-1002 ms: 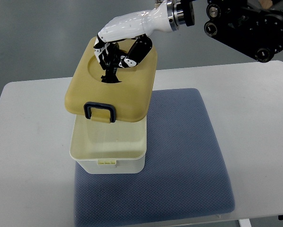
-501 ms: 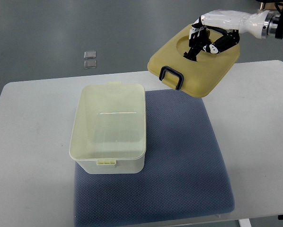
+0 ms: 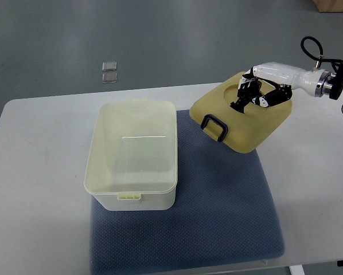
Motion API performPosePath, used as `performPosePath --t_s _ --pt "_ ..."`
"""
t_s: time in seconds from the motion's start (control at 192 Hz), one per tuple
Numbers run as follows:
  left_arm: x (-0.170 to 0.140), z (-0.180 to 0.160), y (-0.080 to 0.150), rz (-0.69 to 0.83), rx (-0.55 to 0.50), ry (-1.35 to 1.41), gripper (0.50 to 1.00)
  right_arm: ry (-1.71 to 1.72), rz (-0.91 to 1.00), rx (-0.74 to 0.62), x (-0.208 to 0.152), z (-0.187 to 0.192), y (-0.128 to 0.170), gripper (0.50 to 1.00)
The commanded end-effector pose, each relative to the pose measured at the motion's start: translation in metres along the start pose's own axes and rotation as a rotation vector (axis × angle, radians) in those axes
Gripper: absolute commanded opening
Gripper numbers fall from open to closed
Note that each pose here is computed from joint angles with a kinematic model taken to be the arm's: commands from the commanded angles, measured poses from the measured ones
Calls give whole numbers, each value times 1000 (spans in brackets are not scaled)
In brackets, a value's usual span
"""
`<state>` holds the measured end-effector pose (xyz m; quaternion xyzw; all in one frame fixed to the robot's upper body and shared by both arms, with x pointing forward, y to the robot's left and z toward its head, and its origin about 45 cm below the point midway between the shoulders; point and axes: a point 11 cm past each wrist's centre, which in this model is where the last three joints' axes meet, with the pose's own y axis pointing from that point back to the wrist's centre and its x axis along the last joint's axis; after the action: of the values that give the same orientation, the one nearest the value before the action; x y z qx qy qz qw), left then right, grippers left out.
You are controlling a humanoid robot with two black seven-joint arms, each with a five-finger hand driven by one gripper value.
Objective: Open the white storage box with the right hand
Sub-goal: 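Lower the lid onto the mat beside the box and open the hand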
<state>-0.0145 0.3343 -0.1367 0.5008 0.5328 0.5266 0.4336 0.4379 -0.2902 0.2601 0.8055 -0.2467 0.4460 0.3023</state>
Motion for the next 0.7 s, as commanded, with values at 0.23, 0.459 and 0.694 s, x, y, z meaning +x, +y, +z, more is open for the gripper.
performPosePath --t_s 0.23,0.459,0.694 --pt "0 0 0 1 -1 0 1000 -62 -53 50 -43 -14 -21 500" --pt "0 0 0 1 1 0 1000 -111 -83 73 -71 -21 -29 537" --pt "0 0 0 1 -1 0 1000 -139 -77 84 -76 -25 -33 809"
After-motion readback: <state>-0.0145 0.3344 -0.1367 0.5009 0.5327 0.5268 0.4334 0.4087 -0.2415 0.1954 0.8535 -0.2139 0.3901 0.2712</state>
